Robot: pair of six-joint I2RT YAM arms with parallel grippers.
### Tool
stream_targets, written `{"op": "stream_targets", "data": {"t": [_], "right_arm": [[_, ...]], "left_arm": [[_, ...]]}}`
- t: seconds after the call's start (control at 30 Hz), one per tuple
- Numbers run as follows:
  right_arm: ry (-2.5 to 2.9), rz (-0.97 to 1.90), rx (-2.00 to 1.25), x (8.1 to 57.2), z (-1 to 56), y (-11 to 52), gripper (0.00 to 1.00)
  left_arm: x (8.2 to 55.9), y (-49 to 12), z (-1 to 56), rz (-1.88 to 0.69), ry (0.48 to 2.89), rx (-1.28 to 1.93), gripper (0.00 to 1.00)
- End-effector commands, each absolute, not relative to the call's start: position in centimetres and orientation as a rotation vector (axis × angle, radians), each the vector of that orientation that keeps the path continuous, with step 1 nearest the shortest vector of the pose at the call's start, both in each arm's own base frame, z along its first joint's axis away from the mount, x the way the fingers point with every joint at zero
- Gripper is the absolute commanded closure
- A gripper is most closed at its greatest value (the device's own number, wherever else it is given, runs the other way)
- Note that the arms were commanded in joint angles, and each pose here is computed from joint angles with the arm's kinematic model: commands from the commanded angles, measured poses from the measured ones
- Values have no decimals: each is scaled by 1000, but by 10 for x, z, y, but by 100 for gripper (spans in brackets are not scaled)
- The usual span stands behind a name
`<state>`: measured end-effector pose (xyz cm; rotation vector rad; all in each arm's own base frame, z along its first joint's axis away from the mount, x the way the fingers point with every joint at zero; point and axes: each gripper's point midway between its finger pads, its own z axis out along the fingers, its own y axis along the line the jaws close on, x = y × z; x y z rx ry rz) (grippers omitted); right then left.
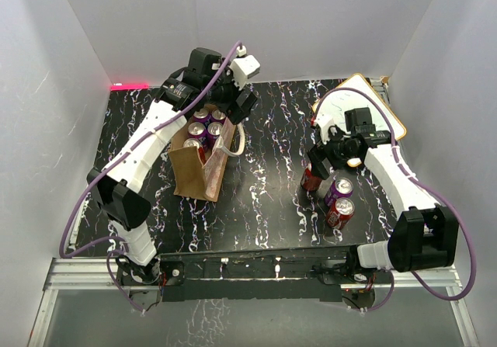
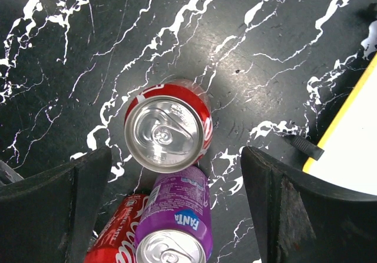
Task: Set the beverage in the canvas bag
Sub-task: Pick up the drink from the center of the board.
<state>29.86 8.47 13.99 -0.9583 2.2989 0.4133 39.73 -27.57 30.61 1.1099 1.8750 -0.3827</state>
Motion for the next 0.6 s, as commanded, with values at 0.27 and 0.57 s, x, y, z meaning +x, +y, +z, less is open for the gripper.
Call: {"op": "stream_targets", "data": {"t": [0.27,0.57], "right_arm": [[2286,410,-973,304,122,102,7],[2295,452,-985,306,111,112,18]], "left_arm": [[377,-232,338,-259,1889,984,6],[338,-224,297,-436,2056,919,13]]}}
